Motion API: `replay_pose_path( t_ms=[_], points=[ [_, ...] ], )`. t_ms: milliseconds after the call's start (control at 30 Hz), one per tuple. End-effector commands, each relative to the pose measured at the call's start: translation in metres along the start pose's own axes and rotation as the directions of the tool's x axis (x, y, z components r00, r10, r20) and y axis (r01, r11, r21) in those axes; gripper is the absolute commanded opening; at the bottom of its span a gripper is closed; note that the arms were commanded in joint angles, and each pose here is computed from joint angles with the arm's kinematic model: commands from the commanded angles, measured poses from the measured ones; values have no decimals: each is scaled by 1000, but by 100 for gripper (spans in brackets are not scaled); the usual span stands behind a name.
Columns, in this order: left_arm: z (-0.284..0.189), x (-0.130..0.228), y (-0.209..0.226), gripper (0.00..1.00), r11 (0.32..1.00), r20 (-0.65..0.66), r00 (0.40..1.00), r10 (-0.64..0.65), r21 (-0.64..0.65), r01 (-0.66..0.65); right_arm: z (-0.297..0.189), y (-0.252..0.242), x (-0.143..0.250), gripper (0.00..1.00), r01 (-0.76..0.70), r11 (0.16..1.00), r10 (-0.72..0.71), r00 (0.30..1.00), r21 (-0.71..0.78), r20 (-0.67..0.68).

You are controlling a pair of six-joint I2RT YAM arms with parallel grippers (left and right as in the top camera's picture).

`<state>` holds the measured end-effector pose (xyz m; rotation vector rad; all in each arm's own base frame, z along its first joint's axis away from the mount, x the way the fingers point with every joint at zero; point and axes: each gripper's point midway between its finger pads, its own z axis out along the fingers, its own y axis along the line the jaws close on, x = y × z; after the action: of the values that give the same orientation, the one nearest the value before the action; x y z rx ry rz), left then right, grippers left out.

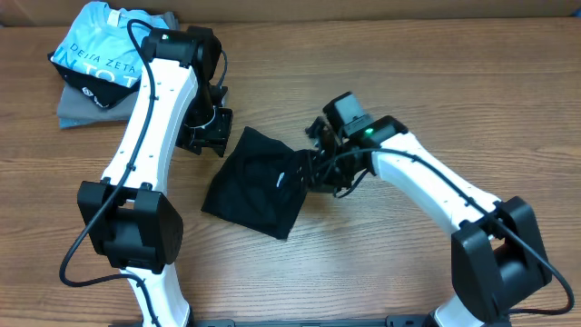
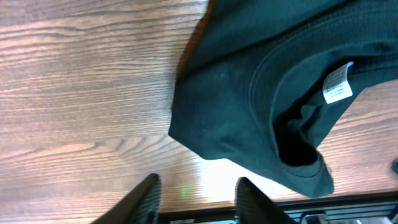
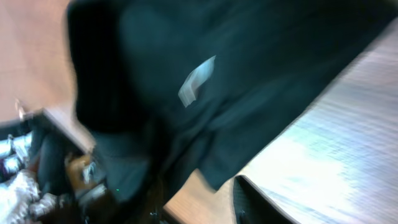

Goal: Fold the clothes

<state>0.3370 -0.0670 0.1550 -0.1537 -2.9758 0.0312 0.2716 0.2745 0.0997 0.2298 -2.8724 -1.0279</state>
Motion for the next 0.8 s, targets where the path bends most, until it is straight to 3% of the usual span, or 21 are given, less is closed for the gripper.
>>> replay_pose_path(
  t_ms=[0, 133, 233, 400, 500, 600, 667, 700, 767],
  points=[
    [6, 4, 0, 28, 1000, -23, 1000, 12, 4, -12, 1, 20, 11, 29, 56, 998, -57, 998, -32, -15],
    [24, 10, 0, 13, 1000, -70, 997, 15, 9, -14, 1, 26, 6, 20, 51, 997, -51, 999, -52, 5],
    [49, 13, -15, 10, 994, -99, 994, 44, 103, -34, 4, 32, 16, 35, 51, 996, -53, 998, -72, -34],
    [84, 16, -25, 10, 985, -123, 992, 42, 173, -20, 20, 37, 37, 44, 66, 996, -72, 992, -52, -103],
    [107, 24, -24, 10, 985, -151, 988, 36, 170, -10, 31, 33, 46, 42, 54, 999, -54, 990, -4, -129],
    [125, 32, -21, 10, 987, -174, 984, 21, 162, 7, 37, 32, 49, 32, 34, 999, -32, 990, 8, -138],
    [137, 36, -18, 10, 988, -181, 983, 5, 153, 23, 39, 30, 50, 31, 11, 1000, -9, 990, 13, -140],
    [140, 37, -17, 10, 988, -182, 983, 2, 154, 27, 41, 29, 50, 33, -3, 1000, 5, 990, 14, -140],
    [145, 38, -15, 10, 987, -184, 983, -10, 154, 39, 45, 25, 51, 56, -22, 1000, 24, 990, 15, -136]
  ],
)
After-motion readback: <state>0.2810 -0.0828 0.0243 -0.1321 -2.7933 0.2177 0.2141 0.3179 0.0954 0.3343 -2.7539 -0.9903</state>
